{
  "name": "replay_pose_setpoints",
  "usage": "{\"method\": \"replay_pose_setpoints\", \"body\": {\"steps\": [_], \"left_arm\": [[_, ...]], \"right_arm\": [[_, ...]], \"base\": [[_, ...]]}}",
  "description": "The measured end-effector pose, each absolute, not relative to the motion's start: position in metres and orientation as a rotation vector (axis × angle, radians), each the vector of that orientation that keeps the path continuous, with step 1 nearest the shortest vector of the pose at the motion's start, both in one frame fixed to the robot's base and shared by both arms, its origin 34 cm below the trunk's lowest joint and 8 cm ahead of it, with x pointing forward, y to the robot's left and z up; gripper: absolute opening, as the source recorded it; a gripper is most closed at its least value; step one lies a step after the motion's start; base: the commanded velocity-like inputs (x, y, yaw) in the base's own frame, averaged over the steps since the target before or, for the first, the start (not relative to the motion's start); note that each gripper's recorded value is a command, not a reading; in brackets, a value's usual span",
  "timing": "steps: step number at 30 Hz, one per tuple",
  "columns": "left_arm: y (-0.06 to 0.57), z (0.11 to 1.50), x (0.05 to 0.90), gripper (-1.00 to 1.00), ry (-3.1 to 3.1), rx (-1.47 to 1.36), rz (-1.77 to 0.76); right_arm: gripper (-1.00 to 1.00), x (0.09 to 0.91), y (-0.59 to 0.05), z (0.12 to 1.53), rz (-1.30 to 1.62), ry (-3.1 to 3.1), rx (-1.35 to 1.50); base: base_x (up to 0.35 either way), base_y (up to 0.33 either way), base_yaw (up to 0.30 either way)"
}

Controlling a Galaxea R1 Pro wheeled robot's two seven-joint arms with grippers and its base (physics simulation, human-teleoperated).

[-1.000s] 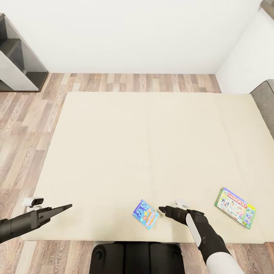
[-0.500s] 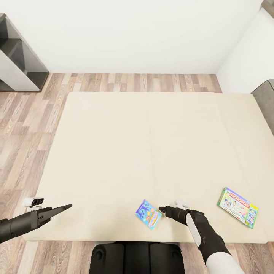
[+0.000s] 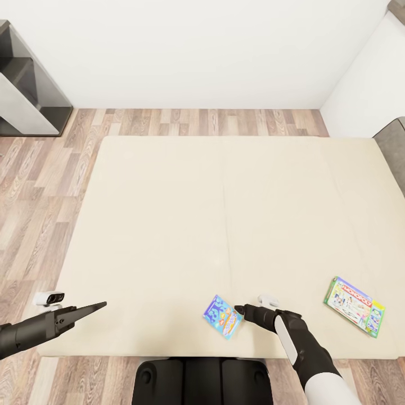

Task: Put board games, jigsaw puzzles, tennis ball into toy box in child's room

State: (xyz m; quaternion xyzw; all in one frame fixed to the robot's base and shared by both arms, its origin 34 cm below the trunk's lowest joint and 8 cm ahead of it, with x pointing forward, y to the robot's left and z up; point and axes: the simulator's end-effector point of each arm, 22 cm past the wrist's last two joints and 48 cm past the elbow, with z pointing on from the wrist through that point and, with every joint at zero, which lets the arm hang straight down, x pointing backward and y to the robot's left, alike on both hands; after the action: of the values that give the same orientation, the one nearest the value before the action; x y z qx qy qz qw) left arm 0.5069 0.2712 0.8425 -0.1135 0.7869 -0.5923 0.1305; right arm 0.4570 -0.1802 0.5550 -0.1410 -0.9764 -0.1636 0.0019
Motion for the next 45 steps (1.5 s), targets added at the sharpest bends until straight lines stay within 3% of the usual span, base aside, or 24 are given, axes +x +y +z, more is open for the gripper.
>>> {"method": "replay_pose_setpoints", "body": {"steps": [45], "left_arm": [[0.2708, 0.8356, 0.5039, 1.00, 2.298, -0.345, -1.726]], "right_arm": [[1.00, 0.4498, -0.1815, 0.5491, -0.506, -3.047, -0.460]], "base": [[0.000, 0.023, 0.000]]}}
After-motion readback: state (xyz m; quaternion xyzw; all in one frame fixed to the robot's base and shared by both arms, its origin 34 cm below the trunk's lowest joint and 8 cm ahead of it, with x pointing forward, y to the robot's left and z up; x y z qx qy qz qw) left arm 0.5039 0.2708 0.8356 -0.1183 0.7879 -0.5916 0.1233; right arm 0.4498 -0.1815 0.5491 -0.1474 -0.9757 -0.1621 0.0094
